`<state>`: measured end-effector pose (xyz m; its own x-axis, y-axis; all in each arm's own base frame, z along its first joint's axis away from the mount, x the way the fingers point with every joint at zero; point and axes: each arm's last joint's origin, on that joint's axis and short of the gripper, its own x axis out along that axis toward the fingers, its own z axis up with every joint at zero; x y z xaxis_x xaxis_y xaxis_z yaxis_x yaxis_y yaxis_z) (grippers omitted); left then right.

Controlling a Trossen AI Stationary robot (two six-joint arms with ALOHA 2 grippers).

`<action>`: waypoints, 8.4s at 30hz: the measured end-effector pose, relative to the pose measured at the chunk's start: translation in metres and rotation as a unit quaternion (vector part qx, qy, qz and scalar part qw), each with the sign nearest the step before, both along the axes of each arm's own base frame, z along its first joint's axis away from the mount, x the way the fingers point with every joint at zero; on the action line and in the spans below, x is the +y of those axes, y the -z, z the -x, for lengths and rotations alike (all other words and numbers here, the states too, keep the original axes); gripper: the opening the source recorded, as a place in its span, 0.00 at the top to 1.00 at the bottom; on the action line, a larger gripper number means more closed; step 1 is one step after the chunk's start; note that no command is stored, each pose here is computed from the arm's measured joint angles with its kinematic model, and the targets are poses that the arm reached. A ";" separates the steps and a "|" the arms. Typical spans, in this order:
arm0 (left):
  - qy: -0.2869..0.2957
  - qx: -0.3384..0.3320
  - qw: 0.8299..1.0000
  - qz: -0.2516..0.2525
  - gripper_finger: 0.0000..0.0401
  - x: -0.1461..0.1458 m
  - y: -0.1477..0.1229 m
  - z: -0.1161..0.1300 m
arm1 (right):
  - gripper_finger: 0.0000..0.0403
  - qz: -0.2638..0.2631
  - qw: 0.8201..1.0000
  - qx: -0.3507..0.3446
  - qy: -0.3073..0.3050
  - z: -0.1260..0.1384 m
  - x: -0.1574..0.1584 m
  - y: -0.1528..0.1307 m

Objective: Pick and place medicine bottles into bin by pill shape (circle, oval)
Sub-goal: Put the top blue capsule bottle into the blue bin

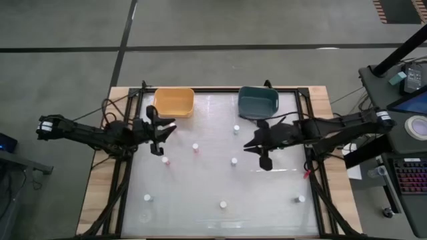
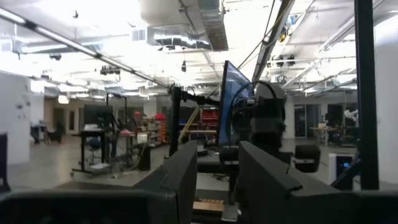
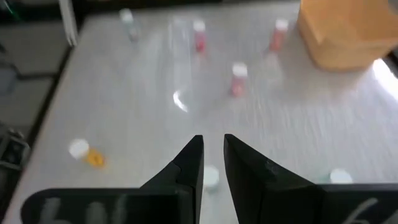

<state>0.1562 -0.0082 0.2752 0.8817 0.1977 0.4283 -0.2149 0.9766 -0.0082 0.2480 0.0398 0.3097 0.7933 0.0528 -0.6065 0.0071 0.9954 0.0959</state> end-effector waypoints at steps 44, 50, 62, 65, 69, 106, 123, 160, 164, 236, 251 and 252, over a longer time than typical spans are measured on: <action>-0.014 -0.012 0.999 -0.026 0.74 0.000 0.000 0.003 | 0.83 0.076 0.970 0.230 -0.008 -0.069 0.034 0.051; -0.014 -0.011 1.000 -0.026 0.74 0.000 0.000 0.002 | 0.67 0.062 0.972 0.227 0.010 -0.074 0.035 0.056; -0.014 -0.007 1.000 -0.027 0.74 0.000 0.001 0.001 | 0.35 0.085 0.971 0.225 0.004 -0.081 0.036 0.064; -0.014 -0.007 1.000 -0.027 0.74 0.000 0.001 0.001 | 0.32 0.084 0.971 0.222 0.002 -0.083 0.037 0.065; -0.014 -0.006 1.000 -0.027 0.74 0.000 0.001 0.001 | 0.30 0.088 0.974 0.209 -0.006 -0.088 0.038 0.071; -0.014 -0.004 1.000 -0.027 0.74 0.000 0.002 0.001 | 0.59 0.098 0.956 0.276 0.027 -0.099 0.024 0.130; -0.014 -0.004 1.000 -0.027 0.74 0.000 0.002 0.001 | 0.71 0.097 0.956 0.276 0.027 -0.099 0.024 0.130; -0.014 -0.004 1.000 -0.027 0.74 0.000 0.002 0.000 | 0.72 0.085 0.960 0.234 0.129 -0.063 -0.077 -0.009; -0.014 -0.004 1.000 -0.027 0.74 0.000 0.002 0.000 | 0.72 0.066 0.959 0.234 0.145 -0.049 -0.106 -0.016; -0.022 -0.003 0.999 -0.038 0.74 0.000 0.001 0.000 | 0.72 0.015 0.913 0.273 0.304 -0.037 -0.287 0.092; -0.022 -0.003 0.999 -0.038 0.74 0.000 0.001 0.001 | 0.64 0.004 0.909 0.273 0.316 -0.040 -0.290 0.102; -0.022 -0.003 0.999 -0.038 0.74 0.000 0.001 0.001 | 0.63 0.004 0.909 0.272 0.316 -0.040 -0.290 0.101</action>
